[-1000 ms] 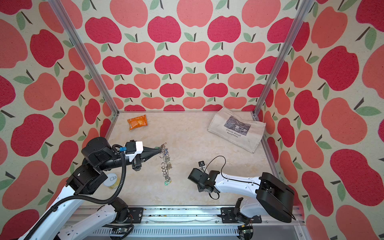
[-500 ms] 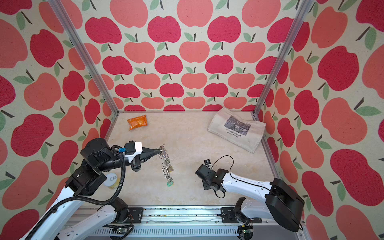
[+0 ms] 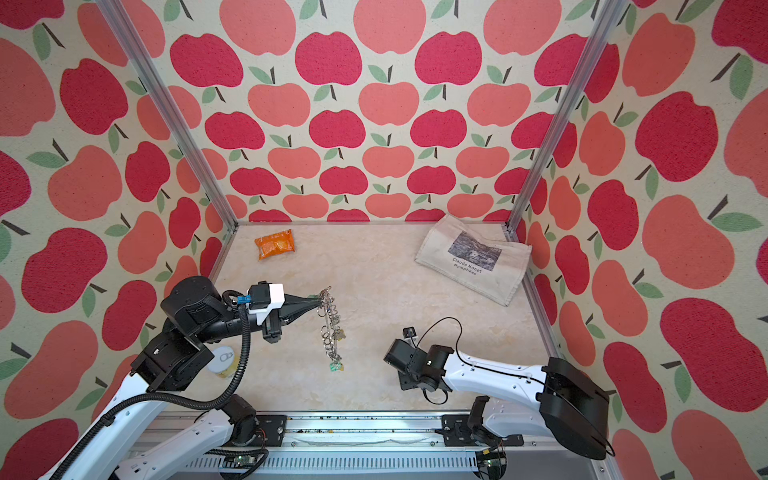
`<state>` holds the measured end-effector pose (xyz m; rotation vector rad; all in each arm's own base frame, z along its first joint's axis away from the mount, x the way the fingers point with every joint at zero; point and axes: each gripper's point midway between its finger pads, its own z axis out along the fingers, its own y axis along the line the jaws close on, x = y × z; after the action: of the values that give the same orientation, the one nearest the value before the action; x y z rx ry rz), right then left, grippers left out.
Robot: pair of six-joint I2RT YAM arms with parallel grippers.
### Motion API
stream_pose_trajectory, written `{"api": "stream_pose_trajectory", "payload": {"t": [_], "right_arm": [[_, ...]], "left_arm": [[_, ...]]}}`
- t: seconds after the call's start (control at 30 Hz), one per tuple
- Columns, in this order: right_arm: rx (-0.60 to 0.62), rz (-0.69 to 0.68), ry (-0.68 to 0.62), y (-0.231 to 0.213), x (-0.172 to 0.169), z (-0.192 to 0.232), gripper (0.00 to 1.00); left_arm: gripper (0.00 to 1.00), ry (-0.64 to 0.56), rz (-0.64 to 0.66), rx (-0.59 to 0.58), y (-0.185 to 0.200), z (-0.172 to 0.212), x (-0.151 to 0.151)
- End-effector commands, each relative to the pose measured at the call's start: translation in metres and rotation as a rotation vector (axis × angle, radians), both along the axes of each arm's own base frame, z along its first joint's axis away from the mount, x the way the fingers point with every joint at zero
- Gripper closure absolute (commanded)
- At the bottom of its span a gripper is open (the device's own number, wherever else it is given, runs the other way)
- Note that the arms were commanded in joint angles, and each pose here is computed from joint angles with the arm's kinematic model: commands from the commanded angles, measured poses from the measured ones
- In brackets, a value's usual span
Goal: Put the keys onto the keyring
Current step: 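Center the open right gripper on the key's ring and close on it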
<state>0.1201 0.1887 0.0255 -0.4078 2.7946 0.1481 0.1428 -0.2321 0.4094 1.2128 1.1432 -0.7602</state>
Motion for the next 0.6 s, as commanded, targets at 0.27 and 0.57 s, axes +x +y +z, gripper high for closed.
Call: {"api": "stream_pose_trajectory", "payload": {"t": [0.27, 0.57], "right_arm": [[-0.031, -0.135, 0.023, -0.029, 0.003, -0.021, 0.47], [-0.056, -0.145, 0.004, -0.051, 0.012, 0.001, 0.47]], "left_arm": [[1.00, -0.043, -0.001, -0.026, 0.005, 0.010, -0.007], [1.00, -0.055, 0.008, -0.025, 0.008, 0.012, -0.008]]}}
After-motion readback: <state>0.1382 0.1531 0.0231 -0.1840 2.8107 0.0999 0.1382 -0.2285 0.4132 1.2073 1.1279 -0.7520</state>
